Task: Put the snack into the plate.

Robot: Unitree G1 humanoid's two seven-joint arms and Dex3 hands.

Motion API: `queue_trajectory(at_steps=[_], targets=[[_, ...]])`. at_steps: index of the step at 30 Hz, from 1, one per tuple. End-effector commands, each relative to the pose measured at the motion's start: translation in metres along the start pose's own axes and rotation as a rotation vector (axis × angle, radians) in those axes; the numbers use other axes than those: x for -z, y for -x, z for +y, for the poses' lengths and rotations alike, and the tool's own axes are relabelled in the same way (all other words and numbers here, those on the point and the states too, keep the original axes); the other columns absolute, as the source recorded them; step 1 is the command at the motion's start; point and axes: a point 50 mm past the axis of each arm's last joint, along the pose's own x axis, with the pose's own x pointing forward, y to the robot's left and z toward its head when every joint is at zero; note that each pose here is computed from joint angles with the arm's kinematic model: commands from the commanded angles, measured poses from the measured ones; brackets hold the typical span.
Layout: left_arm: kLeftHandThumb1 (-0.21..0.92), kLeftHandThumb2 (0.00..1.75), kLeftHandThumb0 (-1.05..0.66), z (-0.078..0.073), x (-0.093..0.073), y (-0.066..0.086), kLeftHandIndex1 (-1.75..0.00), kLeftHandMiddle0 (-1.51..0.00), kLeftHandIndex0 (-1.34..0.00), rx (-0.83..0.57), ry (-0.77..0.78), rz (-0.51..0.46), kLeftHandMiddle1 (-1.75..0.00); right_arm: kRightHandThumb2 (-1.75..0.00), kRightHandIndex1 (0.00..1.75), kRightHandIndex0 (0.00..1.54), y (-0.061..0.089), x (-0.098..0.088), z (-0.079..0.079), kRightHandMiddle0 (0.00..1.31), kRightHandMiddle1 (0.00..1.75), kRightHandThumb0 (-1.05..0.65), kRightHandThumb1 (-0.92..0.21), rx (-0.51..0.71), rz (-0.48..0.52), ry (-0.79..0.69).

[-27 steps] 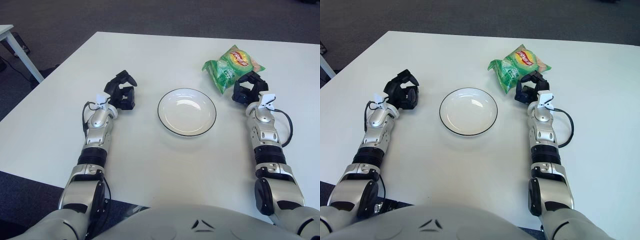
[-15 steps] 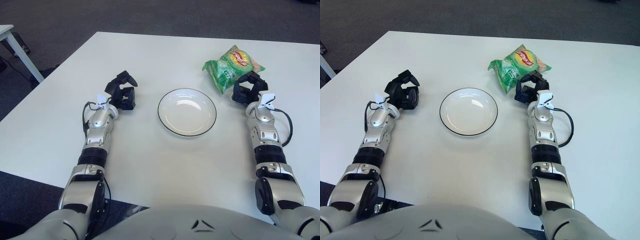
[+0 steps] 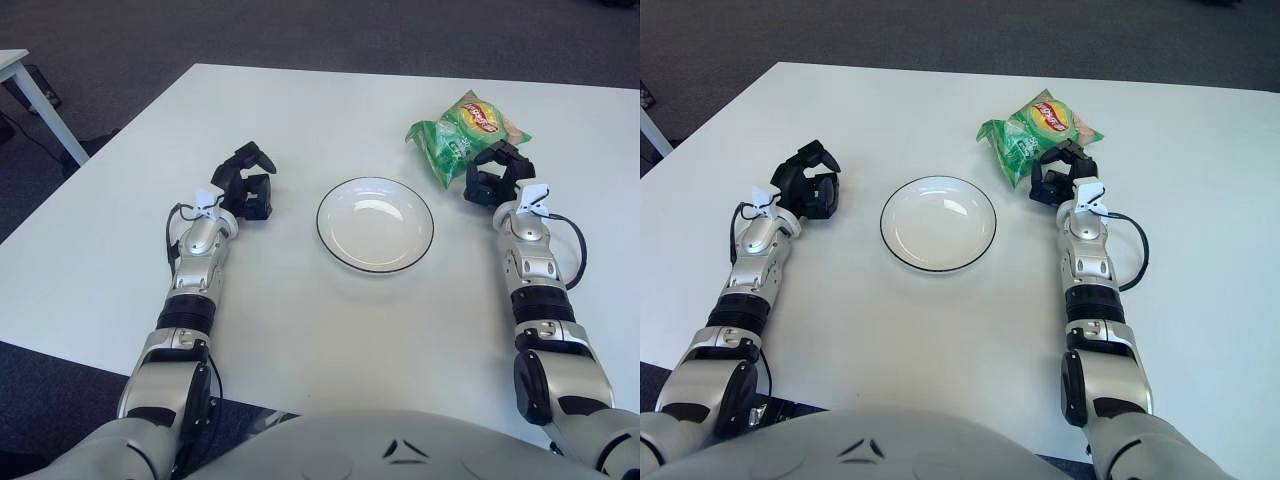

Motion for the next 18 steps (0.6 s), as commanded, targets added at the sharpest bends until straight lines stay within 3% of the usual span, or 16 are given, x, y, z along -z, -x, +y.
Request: queue_trajectory(at_steps=[1, 18], targets=[[0.32, 1.30, -0.47, -0.039, 0.060, 0.048, -1.75, -1.21, -0.60, -0.036, 0.155, 0.224, -1.75, -1.29, 1.75, 1.23, 0.016, 0.046, -0.004, 0.60, 1.75, -0.48, -0.34, -0.030, 0.186, 0.075], [0.31, 1.32, -0.48, -0.052, 0.057, 0.040, -1.75, -1.23, -0.62, -0.038, 0.115, 0.178, -1.75, -1.26, 1.75, 1.28, 0.011, 0.052, -0.016, 0.58, 1.75, -0.47, -0.36, -0.056, 0.170, 0.127]])
